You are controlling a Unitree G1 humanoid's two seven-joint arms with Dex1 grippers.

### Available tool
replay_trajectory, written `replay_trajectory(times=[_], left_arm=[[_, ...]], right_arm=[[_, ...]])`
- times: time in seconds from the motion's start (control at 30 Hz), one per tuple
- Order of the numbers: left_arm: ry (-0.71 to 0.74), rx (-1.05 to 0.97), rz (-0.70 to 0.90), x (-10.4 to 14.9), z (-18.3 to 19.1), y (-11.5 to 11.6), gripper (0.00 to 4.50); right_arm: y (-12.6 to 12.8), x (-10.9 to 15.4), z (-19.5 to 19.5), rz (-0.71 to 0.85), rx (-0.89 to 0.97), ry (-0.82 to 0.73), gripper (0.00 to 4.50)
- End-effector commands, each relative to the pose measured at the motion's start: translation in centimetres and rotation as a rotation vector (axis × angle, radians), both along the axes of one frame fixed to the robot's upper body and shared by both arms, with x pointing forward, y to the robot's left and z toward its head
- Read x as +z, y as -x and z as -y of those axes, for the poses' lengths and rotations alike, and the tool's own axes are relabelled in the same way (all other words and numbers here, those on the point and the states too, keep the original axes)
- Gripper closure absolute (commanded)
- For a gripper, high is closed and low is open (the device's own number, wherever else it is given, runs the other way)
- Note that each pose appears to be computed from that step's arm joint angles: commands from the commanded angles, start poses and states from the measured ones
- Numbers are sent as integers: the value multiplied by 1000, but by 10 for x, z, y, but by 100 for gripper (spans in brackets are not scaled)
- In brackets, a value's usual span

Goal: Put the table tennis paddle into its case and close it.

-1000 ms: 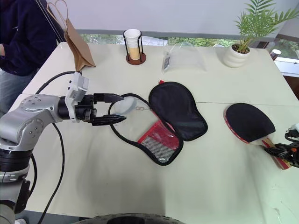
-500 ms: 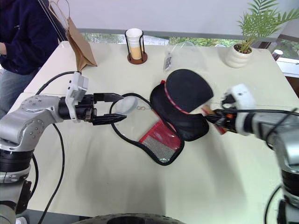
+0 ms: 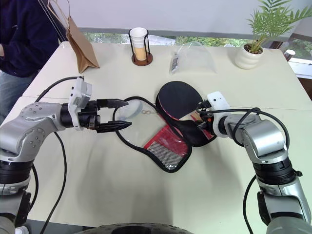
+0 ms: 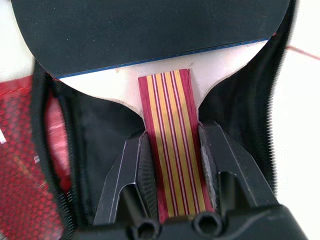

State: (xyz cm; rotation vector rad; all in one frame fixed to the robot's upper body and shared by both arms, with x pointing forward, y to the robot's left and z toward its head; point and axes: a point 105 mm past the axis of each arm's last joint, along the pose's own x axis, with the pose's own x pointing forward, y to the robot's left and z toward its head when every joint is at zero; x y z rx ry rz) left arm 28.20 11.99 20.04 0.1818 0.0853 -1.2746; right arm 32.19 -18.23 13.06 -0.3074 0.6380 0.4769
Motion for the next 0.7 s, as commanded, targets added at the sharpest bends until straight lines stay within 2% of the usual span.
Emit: replay_trajectory(times=[0.03,0.23,0.37,0.47,0.57,0.7], left_arm=[[14,6,51,13,-2,4,49],[16,14,51,13,-2,5,49],[12,21,49,13,-5,6,49],[-11,32,46,12,-13,8,49],[-102,60,29,7,-39,13,49],[-197,95,3,-2,-66,16,49]], right_arm=[[-7,12,-8,61,26,-5,369],[-9,8,-11,51,41,6,369],[-12,11,-10,64,41,8,164],[-15,24,-5,96,37,-9,11],[-13,53,-5,162,94,-68,2],[-5,72,-11,210,196,-109,2]])
